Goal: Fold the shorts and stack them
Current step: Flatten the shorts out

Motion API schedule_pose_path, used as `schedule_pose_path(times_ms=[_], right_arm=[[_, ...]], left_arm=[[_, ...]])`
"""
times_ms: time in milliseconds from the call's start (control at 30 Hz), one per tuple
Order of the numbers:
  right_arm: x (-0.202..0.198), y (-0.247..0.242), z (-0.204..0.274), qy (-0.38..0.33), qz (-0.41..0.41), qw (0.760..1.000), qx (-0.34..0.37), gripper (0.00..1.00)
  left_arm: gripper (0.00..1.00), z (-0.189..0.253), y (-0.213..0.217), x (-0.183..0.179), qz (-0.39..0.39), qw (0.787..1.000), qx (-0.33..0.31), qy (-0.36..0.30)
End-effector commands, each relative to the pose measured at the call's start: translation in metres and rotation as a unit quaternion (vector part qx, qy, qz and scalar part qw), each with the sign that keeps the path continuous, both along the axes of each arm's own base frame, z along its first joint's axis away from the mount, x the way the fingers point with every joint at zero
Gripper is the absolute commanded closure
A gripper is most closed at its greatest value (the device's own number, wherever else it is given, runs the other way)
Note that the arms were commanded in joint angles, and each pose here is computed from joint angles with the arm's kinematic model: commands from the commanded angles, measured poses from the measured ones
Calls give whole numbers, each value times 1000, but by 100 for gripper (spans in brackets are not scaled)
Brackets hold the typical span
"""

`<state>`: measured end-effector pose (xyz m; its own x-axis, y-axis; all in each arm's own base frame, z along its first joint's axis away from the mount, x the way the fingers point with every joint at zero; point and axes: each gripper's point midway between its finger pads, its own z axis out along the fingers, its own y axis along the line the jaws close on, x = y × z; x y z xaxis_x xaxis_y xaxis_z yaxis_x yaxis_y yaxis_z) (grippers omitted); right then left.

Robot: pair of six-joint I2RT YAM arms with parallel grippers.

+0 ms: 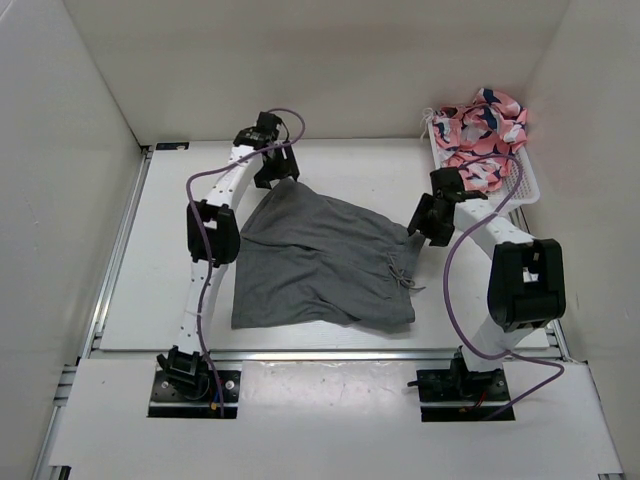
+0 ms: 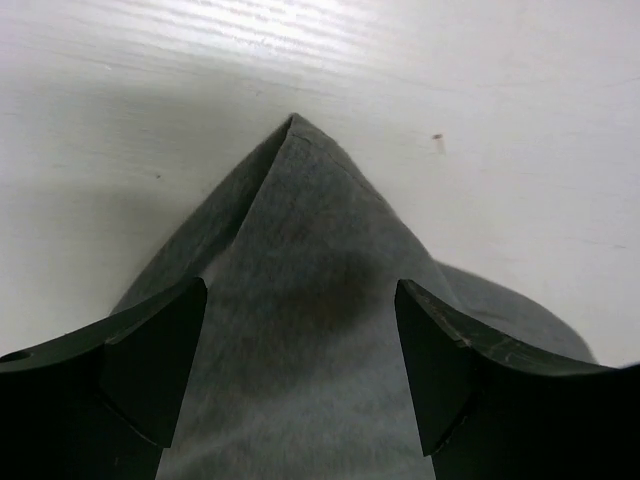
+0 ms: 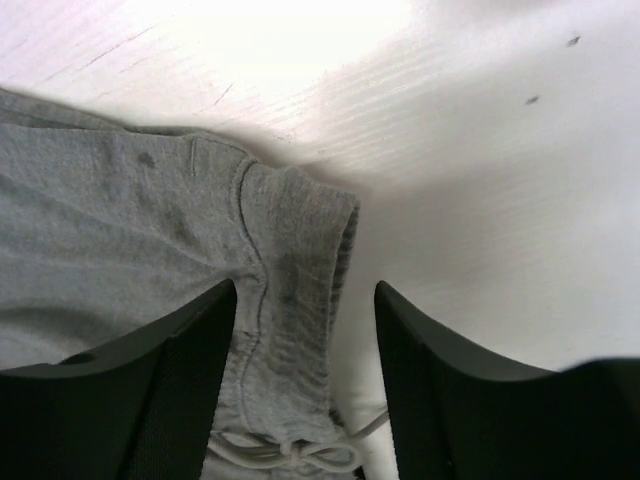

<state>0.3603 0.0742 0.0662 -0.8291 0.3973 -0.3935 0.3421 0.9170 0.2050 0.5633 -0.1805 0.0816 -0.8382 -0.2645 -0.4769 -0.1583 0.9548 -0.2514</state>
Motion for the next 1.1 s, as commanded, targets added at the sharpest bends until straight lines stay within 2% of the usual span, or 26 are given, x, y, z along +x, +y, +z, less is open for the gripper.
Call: schedule_pose_path(times_ms=[0,133,300,333,400,433,467,500,567,633,667,700,867,1067], right_arm=[[13,-9,7,-5,12,999,-37,33],[20,-13,7,-1,10,999,-52,33],[22,-13,-2,11,11,998,-54,40],[24,-10,-3,12,13,999,-48,41],[25,-6,-5,12,14,999,-46,46],[25,-4,-5,12,16,999,-42,49],[24,0,-5,12,21,999,-42,51],[29,3,-2,4,23,999,-36,57],[29,9,-6,9,36,999,-33,64],[31,11,-8,12,43,999,-30,85],[34,17,-8,10,49,998,-30,95],[34,17,-8,10,49,998,-30,100],[48,42,10,-22,78,996,-40,100],[67,65,26,-48,98,992,-55,100]], left_arm=[[12,10,-19,8,-31,999,-6,-25],[11,-7,-21,13,-31,999,-5,-21],[10,-20,-27,15,-36,999,-19,-14],[13,-27,-29,13,-39,999,-22,-7],[28,-24,-40,13,-52,997,-50,-6],[43,-22,-44,14,-57,997,-58,-10],[79,-22,-46,13,-61,996,-64,-9],[90,-21,-40,15,-61,996,-65,-9],[90,-14,-18,20,-41,997,-61,-13],[90,-12,5,21,-15,999,-51,-10],[90,3,23,27,1,998,-49,-25],[90,4,33,27,11,999,-44,-24],[90,22,90,35,58,997,-29,-41],[90,27,114,39,77,995,-33,-45]])
